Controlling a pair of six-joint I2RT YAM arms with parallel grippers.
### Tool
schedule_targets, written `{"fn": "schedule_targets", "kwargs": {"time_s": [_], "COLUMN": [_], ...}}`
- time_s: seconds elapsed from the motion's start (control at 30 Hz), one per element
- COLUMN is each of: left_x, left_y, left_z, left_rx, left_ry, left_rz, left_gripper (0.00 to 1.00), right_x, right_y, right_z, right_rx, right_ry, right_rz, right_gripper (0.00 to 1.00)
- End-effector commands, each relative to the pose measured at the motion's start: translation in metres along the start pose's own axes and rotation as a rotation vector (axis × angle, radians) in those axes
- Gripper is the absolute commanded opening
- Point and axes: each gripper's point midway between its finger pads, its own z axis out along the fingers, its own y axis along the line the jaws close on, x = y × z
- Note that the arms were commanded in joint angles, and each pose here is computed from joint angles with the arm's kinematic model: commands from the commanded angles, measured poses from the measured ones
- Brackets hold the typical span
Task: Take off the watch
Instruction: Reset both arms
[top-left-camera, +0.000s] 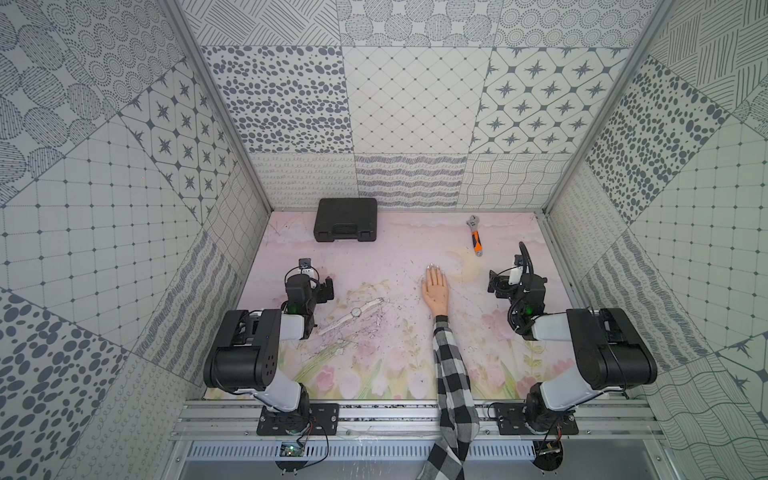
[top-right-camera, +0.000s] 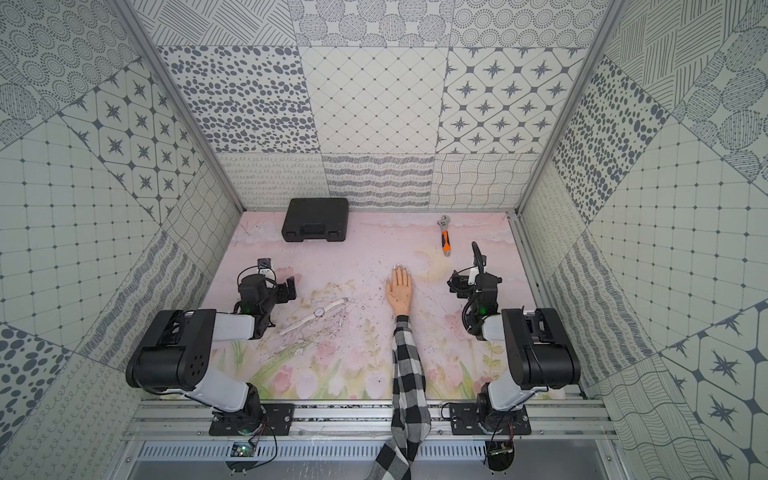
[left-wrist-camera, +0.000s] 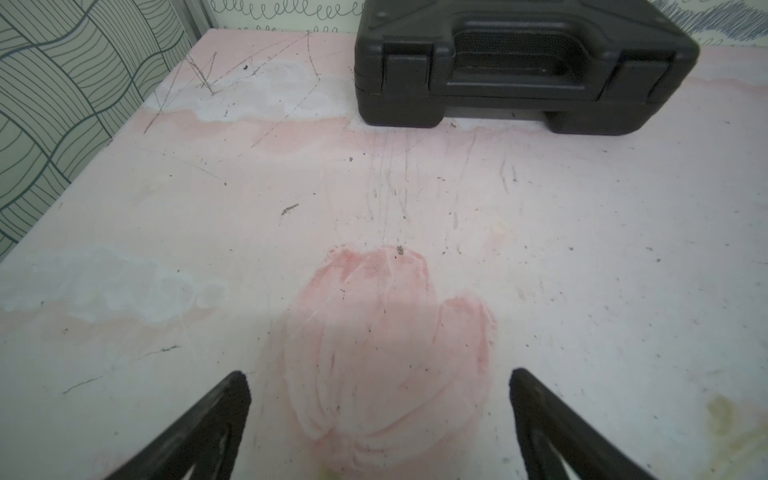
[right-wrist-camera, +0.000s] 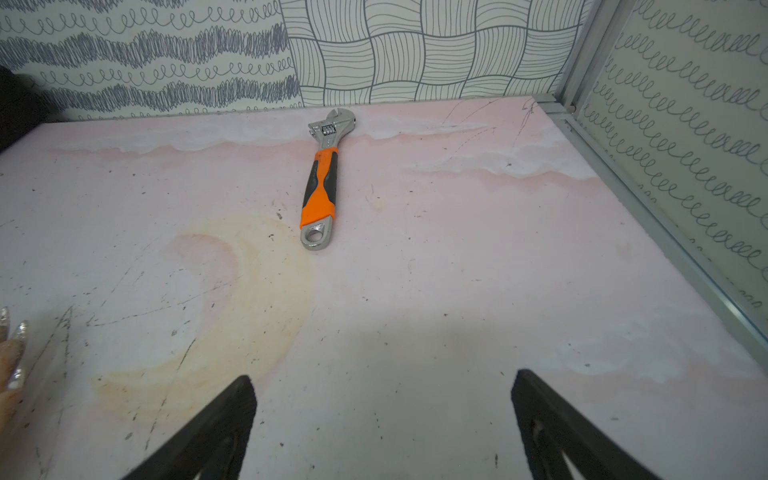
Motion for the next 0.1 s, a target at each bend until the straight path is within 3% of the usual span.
{"fn": "schedule_targets", "kwargs": {"time_s": [0.0,0.07], "left_x": [-0.0169,-0.0171], "left_y": [-0.0029,-0.003], "left_z": [0.0007,0.0006], "left_rx": [0.008,0.008], "left_ry": [-0.065,-0.065], "left_rz": [0.022,0.022], "left_gripper": [0.99,0.99], "right_x": [-0.0177,-0.0178], "right_y": [0.0039,0.0087], "right_z": [0.0004,0.0], "right_rx": [-0.018,-0.044], "right_ry": [-0.051,-0.053], "right_rz": [-0.009,-0.022], "right_gripper": [0.98,0.98]}}
